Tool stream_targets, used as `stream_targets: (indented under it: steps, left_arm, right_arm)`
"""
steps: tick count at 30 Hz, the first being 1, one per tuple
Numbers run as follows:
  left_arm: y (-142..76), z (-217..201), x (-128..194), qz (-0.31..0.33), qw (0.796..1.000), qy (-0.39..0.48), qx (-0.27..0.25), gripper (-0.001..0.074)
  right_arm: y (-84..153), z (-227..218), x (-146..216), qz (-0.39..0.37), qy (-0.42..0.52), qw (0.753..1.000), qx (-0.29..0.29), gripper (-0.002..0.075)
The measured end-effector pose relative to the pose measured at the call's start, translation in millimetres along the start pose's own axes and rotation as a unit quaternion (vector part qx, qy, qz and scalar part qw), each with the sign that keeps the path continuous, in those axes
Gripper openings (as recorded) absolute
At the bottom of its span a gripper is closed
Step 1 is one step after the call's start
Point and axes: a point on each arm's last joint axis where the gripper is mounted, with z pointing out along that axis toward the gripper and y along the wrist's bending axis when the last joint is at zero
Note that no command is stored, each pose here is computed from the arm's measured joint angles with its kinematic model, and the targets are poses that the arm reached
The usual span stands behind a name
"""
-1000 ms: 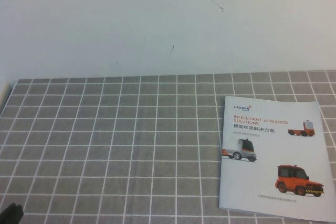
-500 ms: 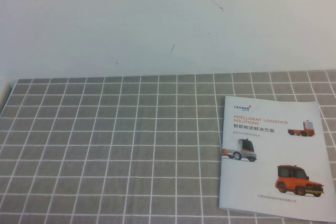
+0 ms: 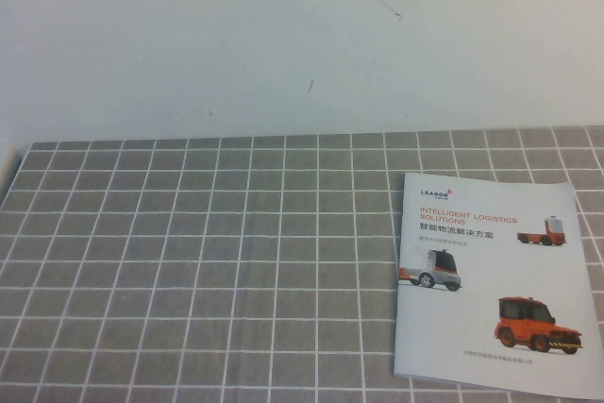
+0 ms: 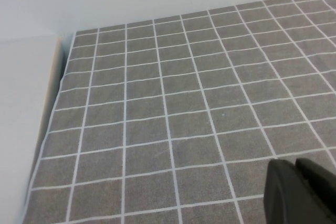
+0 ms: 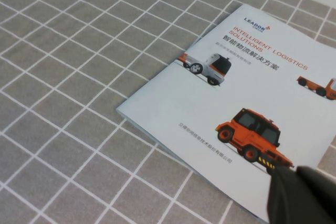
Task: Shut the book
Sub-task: 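Close the open booklet and leave it lying on the table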
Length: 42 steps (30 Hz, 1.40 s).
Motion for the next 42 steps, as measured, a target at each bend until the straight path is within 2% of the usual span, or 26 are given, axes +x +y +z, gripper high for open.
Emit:
stream_targets:
  steps: [42]
  left_arm:
    - [0.4,-0.1,0.0,-0.016,1.000,-0.001,-0.004,-0.0004]
  right_arm:
    - [0.0,0.0,0.0,0.000,0.000,1.000,0.000,-0.0002]
